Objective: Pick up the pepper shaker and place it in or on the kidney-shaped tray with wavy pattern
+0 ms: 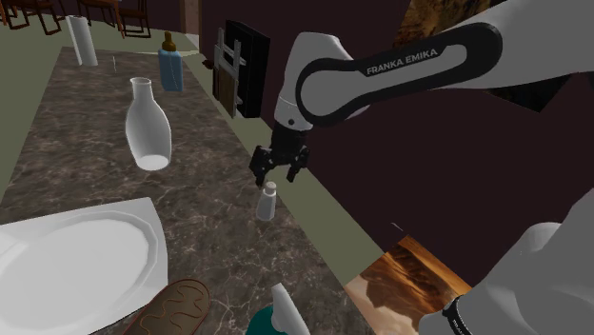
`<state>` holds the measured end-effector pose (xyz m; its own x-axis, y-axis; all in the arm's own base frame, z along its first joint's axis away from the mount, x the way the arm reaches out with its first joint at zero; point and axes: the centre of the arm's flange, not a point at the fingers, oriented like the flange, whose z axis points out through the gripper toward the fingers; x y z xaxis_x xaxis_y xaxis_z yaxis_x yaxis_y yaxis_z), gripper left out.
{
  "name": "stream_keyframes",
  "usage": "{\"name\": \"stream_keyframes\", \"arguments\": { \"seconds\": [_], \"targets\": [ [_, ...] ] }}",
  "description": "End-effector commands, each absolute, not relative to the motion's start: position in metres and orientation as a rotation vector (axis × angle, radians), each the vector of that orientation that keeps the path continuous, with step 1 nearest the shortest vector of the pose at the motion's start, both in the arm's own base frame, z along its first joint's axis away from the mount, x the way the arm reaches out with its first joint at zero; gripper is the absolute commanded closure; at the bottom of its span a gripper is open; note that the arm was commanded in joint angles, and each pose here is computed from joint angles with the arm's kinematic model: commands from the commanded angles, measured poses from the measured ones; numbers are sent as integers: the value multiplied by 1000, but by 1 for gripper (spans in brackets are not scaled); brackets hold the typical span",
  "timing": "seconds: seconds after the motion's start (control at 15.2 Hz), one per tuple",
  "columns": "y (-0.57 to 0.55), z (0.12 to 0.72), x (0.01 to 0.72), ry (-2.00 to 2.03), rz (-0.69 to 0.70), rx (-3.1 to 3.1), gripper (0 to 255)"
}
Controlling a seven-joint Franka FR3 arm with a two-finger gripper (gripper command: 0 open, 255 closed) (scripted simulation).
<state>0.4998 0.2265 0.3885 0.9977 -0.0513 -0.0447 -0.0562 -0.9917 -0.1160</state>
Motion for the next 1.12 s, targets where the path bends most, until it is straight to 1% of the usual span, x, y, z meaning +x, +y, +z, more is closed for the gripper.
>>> {"name": "stream_keyframes", "arguments": {
  "seconds": [0.0,0.26,0.79,0.86,1.06],
  "targets": [
    [228,379,500,82,64,-3022,0],
    [231,355,499,82,64,-3022,0],
    [231,355,499,82,64,-3022,0],
    [231,355,499,82,64,-3022,255],
    [231,355,499,82,64,-3022,255]
  ]
}}
